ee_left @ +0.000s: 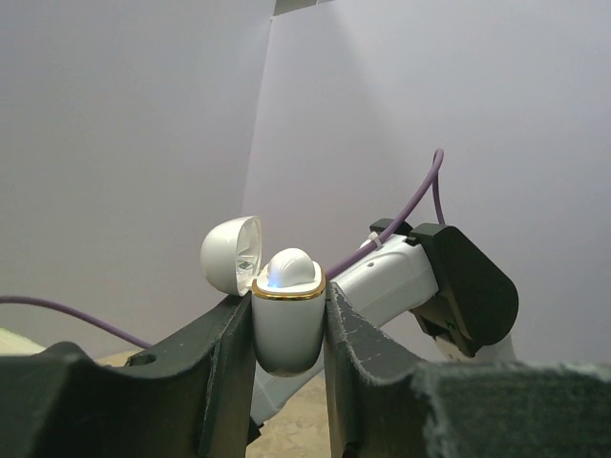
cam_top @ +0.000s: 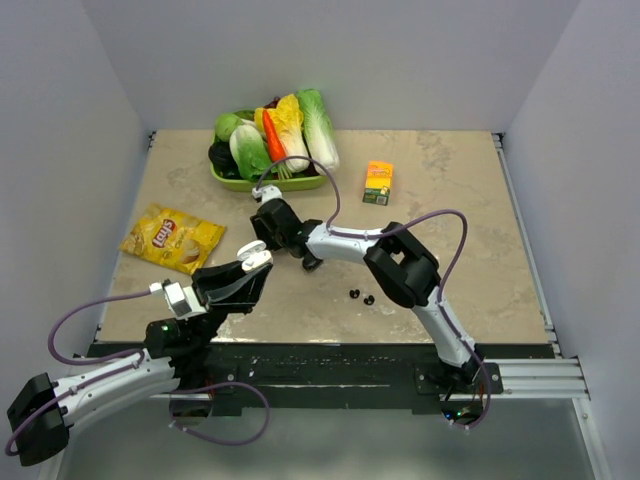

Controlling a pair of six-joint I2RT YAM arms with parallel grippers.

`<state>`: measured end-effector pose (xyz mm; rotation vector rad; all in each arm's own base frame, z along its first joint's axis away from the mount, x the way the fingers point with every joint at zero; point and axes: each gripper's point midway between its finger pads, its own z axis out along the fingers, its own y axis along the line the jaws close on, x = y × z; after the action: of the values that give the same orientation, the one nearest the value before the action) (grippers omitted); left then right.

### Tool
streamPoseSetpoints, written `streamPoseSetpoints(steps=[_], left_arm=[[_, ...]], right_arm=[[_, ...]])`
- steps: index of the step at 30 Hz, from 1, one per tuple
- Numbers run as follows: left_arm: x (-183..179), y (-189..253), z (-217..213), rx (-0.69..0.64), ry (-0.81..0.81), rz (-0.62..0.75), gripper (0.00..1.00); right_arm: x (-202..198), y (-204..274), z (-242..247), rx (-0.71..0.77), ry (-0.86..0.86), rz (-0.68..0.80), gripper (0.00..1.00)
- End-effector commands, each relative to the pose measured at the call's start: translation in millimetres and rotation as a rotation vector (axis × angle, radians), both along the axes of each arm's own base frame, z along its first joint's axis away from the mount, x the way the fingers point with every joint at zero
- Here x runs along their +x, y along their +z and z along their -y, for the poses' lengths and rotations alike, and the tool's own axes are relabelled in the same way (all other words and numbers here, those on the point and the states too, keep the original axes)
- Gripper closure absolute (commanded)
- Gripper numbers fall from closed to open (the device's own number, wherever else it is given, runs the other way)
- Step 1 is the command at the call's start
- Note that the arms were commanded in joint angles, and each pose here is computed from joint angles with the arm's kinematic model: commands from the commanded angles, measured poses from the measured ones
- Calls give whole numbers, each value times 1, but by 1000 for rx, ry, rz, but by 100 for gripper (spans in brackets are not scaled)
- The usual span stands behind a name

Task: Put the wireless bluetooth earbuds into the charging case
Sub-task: Pick up the earbud from the center of the board.

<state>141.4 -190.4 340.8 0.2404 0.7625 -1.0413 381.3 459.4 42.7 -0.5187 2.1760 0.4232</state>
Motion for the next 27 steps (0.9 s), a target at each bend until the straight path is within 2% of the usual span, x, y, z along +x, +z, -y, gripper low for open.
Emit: streamPoseSetpoints(steps=[1,6,18,27], left_arm=[[-2,-12,-2,-6,-5,-7,100],[-2,-12,-2,-4,-4,-5,100],[-2,-13,-3,-6,-3,-10,100],[-3,-10,-5,-20,-7,-8,100]], right_arm=[[7,3,4,-33,-45,-2,45],[8,-5,5,-55,-44,-11,46],[-1,-25,17,-141,-60,-17,58],[-7,-38,19,-180,-57,-25,62]])
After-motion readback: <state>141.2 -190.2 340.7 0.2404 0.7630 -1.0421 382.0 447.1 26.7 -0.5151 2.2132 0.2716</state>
